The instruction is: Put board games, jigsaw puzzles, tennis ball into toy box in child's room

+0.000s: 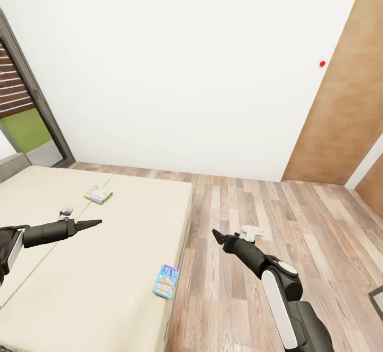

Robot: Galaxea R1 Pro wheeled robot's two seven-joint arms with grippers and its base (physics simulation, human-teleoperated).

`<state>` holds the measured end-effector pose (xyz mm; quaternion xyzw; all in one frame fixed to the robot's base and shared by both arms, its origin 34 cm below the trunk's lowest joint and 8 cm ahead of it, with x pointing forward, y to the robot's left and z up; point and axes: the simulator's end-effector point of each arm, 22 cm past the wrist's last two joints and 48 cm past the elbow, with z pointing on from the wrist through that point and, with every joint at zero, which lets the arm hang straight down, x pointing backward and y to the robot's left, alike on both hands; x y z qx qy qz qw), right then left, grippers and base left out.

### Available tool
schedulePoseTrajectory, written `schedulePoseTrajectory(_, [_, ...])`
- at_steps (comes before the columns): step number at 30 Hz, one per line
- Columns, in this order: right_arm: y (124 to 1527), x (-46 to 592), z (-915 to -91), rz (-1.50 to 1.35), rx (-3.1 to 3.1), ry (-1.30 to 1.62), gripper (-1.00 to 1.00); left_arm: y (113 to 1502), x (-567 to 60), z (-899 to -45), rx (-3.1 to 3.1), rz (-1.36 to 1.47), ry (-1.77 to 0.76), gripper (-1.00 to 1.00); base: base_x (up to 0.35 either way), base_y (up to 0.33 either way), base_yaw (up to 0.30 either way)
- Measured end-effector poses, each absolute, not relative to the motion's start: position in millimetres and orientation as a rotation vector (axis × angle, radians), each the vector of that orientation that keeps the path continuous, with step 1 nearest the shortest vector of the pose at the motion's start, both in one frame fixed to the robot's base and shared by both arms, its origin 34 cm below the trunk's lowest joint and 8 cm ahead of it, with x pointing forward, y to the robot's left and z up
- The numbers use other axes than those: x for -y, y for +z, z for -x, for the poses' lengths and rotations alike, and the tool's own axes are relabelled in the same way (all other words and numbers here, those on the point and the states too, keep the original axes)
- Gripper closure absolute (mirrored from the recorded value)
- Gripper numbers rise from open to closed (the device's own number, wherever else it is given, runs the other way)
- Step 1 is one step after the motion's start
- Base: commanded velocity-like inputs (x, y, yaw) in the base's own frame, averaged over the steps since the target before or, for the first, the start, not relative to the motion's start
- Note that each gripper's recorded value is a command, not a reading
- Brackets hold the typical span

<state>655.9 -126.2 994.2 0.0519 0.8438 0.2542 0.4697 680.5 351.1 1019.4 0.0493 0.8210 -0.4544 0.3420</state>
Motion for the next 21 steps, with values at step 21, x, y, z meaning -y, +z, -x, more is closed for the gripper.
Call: schedulePoseTrajectory(21, [1004.5,114.6,-653.7,-0.090,-2.053,0.635,-1.00,1028.5,-349.9,-680.2,-2.121,-0.139,-1.179,-1.00,0.000,-0.005,0.130])
